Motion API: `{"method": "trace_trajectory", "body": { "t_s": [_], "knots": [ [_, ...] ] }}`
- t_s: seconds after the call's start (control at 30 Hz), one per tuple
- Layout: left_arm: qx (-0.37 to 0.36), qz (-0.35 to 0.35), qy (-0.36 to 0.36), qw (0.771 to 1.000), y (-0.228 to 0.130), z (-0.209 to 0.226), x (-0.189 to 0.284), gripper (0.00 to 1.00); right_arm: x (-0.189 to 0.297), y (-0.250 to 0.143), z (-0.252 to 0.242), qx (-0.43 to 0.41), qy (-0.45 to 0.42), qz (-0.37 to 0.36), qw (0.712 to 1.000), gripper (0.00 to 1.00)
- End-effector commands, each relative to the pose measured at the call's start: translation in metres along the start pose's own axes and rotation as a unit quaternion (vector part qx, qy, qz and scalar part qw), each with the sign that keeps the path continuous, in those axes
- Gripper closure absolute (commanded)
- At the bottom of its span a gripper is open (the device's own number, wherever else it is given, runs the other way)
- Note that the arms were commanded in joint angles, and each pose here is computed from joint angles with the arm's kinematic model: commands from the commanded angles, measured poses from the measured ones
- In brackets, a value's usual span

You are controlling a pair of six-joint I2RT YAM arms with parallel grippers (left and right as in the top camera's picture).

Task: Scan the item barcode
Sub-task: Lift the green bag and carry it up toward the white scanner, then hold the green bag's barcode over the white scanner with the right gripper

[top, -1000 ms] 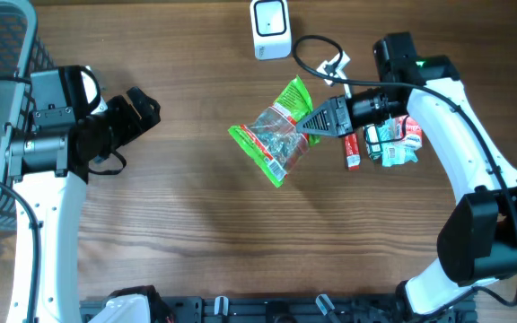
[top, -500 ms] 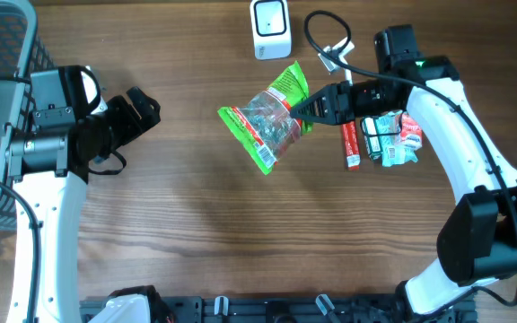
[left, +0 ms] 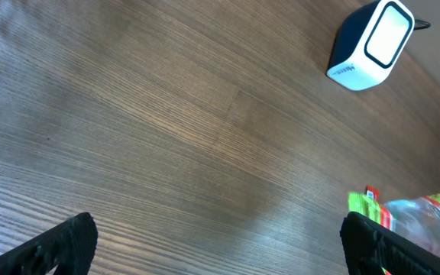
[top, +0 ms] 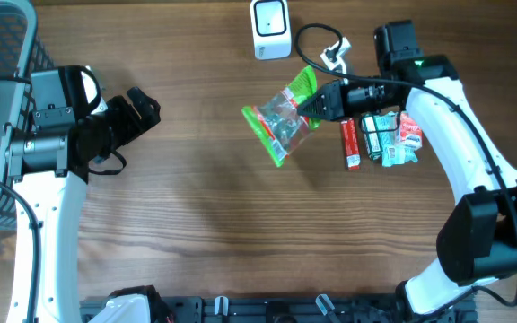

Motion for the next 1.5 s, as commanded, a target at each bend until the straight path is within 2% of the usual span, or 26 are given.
{"method": "trace_trajectory", "body": {
  "t_s": [0.0,0.07,0.13,0.17,0.2,0.3,0.33,0.37,0.53,0.63,0.77,0.93,1.1,1.2,1.27,1.37,1.47],
  "knots": [
    [-0.004,-0.009,0.001,1.0,0.004,0.0,0.003,0.0,0.042,0.037,0.038,0.088,-0.163,-0.076,0.98,0.95],
    [-0.004,-0.009,0.001,1.0,0.004,0.0,0.003,0.0,0.052,0.043,0.066,0.157,-0.231,-0.082,0.957,0.96],
    [-0.004,-0.009,0.001,1.0,0.004,0.0,0.003,0.0,0.046,0.039,0.107,0.284,-0.252,-0.062,0.923,0.96],
    [-0.004,-0.009,0.001,1.0,0.004,0.0,0.003,0.0,0.039,0.036,0.121,0.342,-0.254,-0.05,0.903,0.96],
    [-0.004,-0.009,0.001,1.0,0.004,0.0,0.003,0.0,0.029,0.035,0.134,0.412,-0.272,-0.038,0.869,0.96],
    [-0.004,-0.009,0.001,1.0,0.004,0.0,0.003,0.0,0.015,0.048,0.147,0.486,-0.32,-0.054,0.812,0.96],
    [-0.004,-0.009,0.001,1.0,0.004,0.0,0.003,0.0,0.009,0.056,0.152,0.52,-0.335,-0.062,0.783,0.95],
    [-0.004,-0.009,0.001,1.0,0.004,0.0,0.003,0.0,0.002,0.062,0.155,0.559,-0.347,-0.056,0.751,0.95],
    [-0.004,-0.009,0.001,1.0,0.004,0.0,0.003,0.0,-0.04,0.089,0.136,0.685,-0.375,0.006,0.625,0.96],
    [-0.004,-0.009,0.001,1.0,0.004,0.0,0.003,0.0,-0.069,0.105,0.116,0.716,-0.381,0.029,0.584,0.96],
    [-0.004,-0.009,0.001,1.0,0.004,0.0,0.003,0.0,-0.087,0.154,0.094,0.691,-0.468,-0.032,0.55,0.96],
    [-0.004,-0.009,0.001,1.0,0.004,0.0,0.003,0.0,-0.104,0.198,0.063,0.695,-0.519,-0.076,0.492,0.95],
    [-0.004,-0.009,0.001,1.0,0.004,0.0,0.003,0.0,-0.091,0.238,0.042,0.664,-0.561,-0.175,0.463,0.95],
    [-0.004,-0.009,0.001,1.0,0.004,0.0,0.003,0.0,-0.087,0.251,0.025,0.644,-0.57,-0.218,0.461,0.96],
    [-0.004,-0.009,0.001,1.0,0.004,0.0,0.003,0.0,-0.09,0.253,0.014,0.631,-0.552,-0.237,0.491,0.96],
    [-0.004,-0.009,0.001,1.0,0.004,0.0,0.003,0.0,-0.089,0.257,0.002,0.578,-0.513,-0.297,0.561,0.96],
    [-0.004,-0.009,0.001,1.0,0.004,0.0,0.003,0.0,-0.086,0.26,-0.002,0.545,-0.477,-0.334,0.604,0.95]
  ]
}}
Point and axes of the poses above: each gripper's point midway between its finger pads, its own x axis back along the fingers, its own z axis along the line the jaws close on, y = z × x, the point moved 4 cm from there along x, back along the fingers, and after that the axes turned 5 degrees about -x, right-handed, at the moved point
